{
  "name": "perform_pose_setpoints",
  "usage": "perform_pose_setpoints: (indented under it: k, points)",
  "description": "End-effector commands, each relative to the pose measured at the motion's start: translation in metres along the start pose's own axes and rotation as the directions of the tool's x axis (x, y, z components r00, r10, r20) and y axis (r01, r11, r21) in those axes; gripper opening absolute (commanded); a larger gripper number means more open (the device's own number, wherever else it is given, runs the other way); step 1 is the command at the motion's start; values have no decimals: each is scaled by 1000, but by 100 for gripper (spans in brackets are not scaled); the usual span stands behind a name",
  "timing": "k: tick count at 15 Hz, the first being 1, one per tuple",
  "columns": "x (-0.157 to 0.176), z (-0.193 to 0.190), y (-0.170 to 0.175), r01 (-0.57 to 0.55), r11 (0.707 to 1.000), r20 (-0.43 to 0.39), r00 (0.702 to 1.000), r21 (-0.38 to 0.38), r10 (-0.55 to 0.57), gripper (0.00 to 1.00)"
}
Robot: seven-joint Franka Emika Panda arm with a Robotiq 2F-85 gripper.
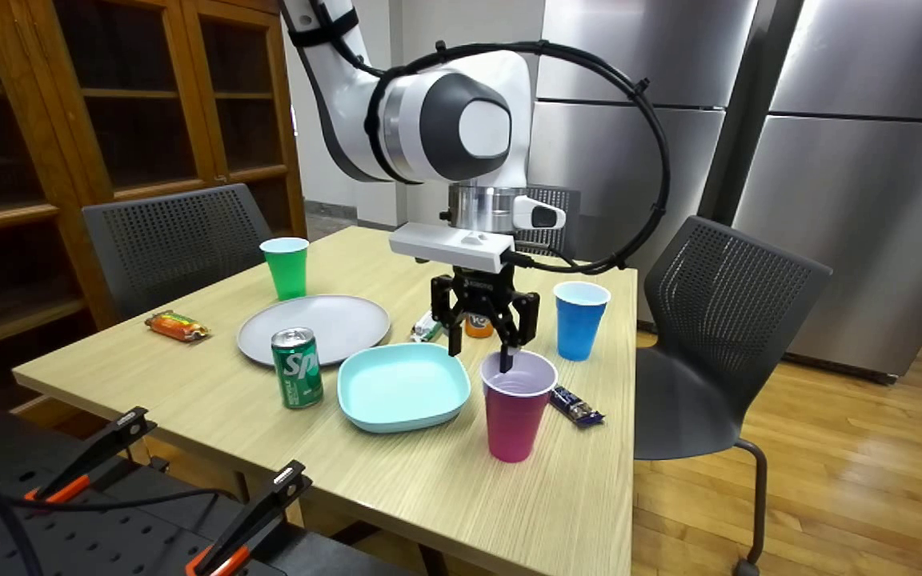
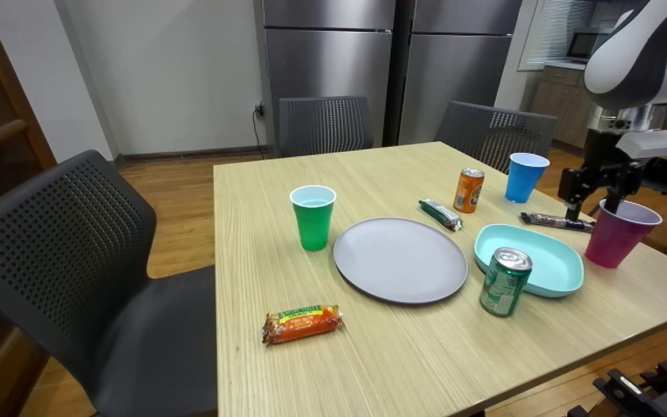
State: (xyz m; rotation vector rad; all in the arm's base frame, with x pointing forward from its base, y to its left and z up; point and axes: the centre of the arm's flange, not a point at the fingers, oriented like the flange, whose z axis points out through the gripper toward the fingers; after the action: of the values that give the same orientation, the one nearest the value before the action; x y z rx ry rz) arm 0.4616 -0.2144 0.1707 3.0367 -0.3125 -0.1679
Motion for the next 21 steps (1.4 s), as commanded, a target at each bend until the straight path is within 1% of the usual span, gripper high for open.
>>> perform_pose_setpoints:
  k: [1,4,5,6,7,8,10,11,12,13,16,19,21]
  points:
    - [3,2,3,13,1000,-18,1000,22,-13,51]
    - [4,3,2,14,1000,-21,1000,17,-13,27]
    - [5,3,2,10,1000,-22,1000,15,-10,20]
    - [6,3,3,7,1000,-18,1000,25,-6,11]
    - [7,4,4,2,1000,-17,1000,25,-1,5]
    - [7,4,4,-1,1000,-16,1000,27,2,0]
    - [8,2,6,-7,1000,-21,1000,25,7,0]
    - [9,0,8,-11,1000,-25,1000,24,11,2]
    - [8,-1,10,-8,1000,-25,1000,24,9,0]
    - [7,-3,11,-13,1000,-25,1000,21,13,0]
    - [1,-15,13,-35,999,-14,999,-9,35,1]
    - [-4,-25,13,-26,999,-14,1000,-37,26,1]
    - [-6,-34,12,-29,998,-30,999,-55,28,1]
